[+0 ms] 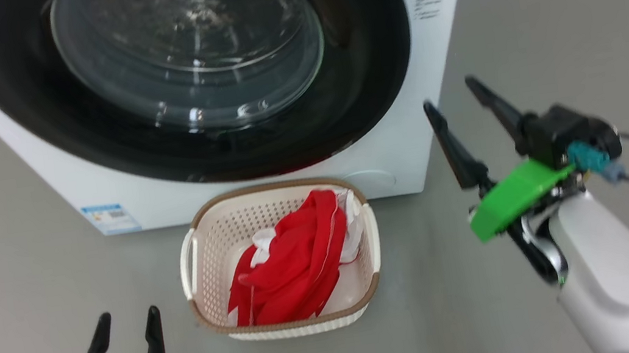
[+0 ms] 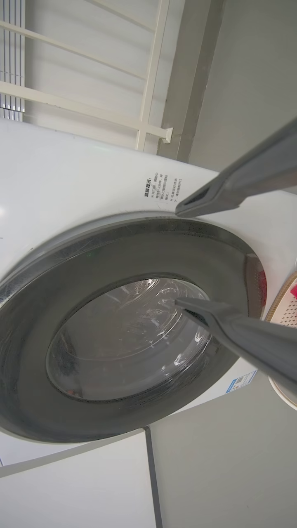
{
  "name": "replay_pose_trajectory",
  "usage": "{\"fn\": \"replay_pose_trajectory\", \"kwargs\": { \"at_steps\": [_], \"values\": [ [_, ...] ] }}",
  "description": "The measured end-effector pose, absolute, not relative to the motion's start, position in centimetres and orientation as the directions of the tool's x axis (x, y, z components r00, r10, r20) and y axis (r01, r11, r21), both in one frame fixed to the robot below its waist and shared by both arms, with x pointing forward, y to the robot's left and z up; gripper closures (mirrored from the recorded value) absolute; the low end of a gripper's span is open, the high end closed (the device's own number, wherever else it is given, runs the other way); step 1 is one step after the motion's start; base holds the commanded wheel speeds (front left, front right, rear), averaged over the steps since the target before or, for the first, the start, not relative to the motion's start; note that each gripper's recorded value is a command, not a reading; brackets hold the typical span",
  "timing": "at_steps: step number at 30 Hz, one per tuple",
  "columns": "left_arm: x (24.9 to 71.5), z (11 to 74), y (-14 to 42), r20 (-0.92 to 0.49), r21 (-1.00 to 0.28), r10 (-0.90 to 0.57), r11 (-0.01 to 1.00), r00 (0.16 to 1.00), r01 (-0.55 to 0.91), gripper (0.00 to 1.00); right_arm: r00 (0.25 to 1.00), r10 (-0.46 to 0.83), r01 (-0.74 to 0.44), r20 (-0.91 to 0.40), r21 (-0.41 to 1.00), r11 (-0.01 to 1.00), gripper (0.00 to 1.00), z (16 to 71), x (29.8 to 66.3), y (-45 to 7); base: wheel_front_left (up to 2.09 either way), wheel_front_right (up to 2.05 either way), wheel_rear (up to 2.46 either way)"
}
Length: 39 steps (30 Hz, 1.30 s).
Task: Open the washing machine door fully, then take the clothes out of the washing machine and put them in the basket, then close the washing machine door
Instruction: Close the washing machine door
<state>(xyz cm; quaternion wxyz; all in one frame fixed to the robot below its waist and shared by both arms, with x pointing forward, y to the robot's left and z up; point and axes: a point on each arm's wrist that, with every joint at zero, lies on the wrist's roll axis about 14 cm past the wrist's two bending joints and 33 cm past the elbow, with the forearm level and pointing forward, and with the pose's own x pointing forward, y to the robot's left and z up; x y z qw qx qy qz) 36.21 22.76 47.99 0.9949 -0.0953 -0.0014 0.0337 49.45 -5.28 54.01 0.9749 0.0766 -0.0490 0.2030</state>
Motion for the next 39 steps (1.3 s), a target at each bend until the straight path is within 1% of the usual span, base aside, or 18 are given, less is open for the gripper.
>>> {"fn": "replay_pose_trajectory", "kwargs": {
  "at_steps": [6,14,20,25,31,39],
  "values": [
    [35.4,48.5,21.4,0.014,-0.202,0.031,0.979,0.999,-0.027,0.0,0.949,0.303,-0.313,0.084,0.151,0.938,0.0,52.1,45.4,-9.0,0.0,0.0,0.0],
    [34.8,50.5,20.3,0.08,-0.203,-0.004,0.979,0.997,0.021,0.0,0.979,0.146,-0.17,0.145,0.172,0.97,0.0,53.4,41.0,-14.6,0.0,0.0,0.0],
    [33.6,51.1,20.1,0.1,-0.201,-0.013,0.979,0.995,0.033,0.0,0.979,0.091,-0.123,0.182,0.177,0.977,0.0,54.0,37.6,-16.4,0.0,0.0,0.0],
    [33.0,52.4,20.1,0.144,-0.197,-0.014,0.979,0.989,0.043,0.0,0.98,0.066,-0.1,0.189,0.176,0.979,0.0,54.0,35.5,-17.2,0.0,0.0,0.0],
    [32.0,52.8,19.8,0.157,-0.17,-0.027,0.984,0.987,0.054,0.0,0.986,0.042,-0.071,0.16,0.181,0.981,0.0,52.7,33.1,-17.8,0.0,0.0,0.0],
    [31.1,52.4,20.1,0.146,-0.165,-0.011,0.986,0.989,0.035,0.0,0.988,0.021,-0.05,0.152,0.187,0.981,0.0,52.3,32.1,-18.4,0.0,0.0,0.0]
  ]
}}
